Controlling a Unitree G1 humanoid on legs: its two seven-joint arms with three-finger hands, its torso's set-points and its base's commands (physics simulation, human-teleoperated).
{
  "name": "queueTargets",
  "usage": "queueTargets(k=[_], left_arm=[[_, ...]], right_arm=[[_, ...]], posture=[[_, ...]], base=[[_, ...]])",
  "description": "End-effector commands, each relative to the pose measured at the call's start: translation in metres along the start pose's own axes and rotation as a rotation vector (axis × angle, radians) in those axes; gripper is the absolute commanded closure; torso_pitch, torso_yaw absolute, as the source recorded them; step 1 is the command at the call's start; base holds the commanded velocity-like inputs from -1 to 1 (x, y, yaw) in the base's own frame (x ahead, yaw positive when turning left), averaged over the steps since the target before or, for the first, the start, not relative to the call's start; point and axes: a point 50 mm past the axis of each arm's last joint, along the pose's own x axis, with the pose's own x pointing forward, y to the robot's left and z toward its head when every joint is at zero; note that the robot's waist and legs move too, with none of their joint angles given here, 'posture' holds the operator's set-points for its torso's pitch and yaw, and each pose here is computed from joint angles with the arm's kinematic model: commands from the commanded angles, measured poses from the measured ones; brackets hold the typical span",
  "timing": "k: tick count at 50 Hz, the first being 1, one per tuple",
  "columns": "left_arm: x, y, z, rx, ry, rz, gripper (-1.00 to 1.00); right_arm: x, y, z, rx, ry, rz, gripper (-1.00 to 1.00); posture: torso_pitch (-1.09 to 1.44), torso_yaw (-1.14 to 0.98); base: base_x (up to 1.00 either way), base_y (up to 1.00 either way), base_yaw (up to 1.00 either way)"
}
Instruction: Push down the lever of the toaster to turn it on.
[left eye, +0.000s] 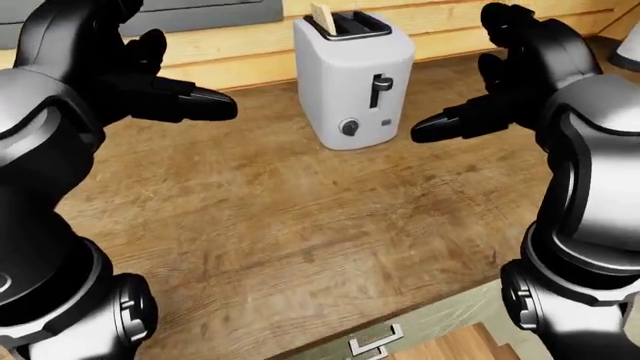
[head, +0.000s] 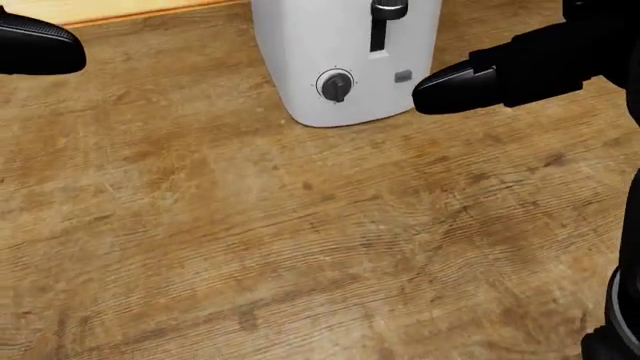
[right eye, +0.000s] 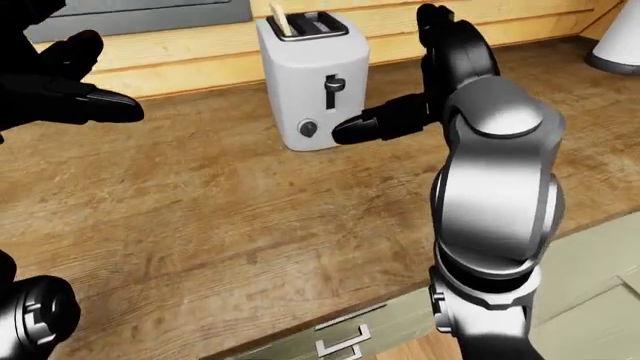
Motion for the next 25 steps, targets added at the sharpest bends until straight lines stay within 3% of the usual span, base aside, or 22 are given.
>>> queueTargets(k=[1, 14, 25], left_arm=[[-0.004, 0.004, 0.013, 0.005, -0.074, 0.022, -1.0], [-0.004, 0.002, 0.012, 0.007, -0.074, 0.019, -1.0], [-0.004, 0.002, 0.01, 0.013, -0.073, 0.026, -1.0]], right_arm=[[-0.006, -0.006, 0.01, 0.008, -0.05, -0.035, -1.0], [-0.006, -0.005, 0.011, 0.003, -0.055, -0.028, -1.0], [0.0, 0.006, 0.015, 0.016, -0.062, 0.028, -1.0]], posture=[[-0.07, 0.0], [-0.18, 0.0], [-0.26, 0.0]], base=[[0.0, 0.0, 0.0], [0.0, 0.0, 0.0], [0.0, 0.0, 0.0]])
